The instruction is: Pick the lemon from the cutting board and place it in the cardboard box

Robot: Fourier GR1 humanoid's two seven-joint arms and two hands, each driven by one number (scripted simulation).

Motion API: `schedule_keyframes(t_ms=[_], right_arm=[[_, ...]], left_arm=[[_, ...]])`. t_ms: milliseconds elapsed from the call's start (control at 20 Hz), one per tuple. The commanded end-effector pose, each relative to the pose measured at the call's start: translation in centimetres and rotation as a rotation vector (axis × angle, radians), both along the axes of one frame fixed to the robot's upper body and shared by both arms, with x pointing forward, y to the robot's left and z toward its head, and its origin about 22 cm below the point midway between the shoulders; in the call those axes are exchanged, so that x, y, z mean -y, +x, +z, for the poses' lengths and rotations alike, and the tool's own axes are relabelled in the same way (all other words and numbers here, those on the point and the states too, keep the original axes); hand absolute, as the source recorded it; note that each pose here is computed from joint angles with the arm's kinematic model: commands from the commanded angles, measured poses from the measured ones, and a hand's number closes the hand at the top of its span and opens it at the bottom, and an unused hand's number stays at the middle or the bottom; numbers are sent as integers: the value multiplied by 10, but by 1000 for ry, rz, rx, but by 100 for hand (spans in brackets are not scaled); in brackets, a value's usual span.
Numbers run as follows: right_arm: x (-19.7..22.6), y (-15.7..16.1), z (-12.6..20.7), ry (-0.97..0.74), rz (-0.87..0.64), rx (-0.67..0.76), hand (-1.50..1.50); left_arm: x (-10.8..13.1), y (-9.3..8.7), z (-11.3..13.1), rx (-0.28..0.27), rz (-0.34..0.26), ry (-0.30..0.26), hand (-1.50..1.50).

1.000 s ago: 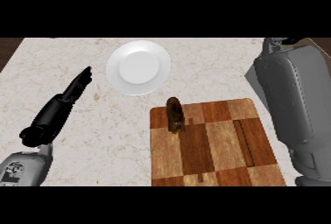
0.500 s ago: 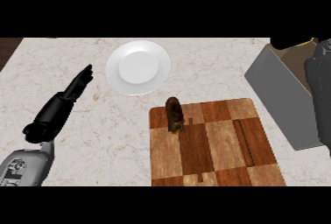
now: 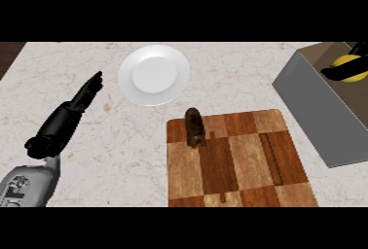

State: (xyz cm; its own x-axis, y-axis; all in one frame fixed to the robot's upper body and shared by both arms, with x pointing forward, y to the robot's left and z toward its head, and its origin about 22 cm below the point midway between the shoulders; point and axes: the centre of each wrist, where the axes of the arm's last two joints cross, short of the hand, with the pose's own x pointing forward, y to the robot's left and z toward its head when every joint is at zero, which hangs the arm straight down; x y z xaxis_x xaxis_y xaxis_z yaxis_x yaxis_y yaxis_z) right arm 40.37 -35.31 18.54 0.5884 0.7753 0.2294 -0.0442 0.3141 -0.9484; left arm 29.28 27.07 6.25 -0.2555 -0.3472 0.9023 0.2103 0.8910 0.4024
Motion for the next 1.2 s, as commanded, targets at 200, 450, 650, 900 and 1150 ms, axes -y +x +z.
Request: schedule_keyframes(t_ms=[200,450,650,900,1150], right_arm=[[28,-23,-18,147,202,-69,-150],[18,-23,6,267,222,328,-150],[34,-29,11,595,77,714,-150],[75,-46,11,775,-105,903,-150],[103,-73,-36,742,-175,983,-150]], left_arm=[[-7,-11,-4,-13,-1,3,0],[0,-7,1,1,9,15,0],[0,-7,6,-20,10,-4,0],[4,-7,-3,-10,-8,-10,0],[-5,-10,6,0,-6,2,0]])
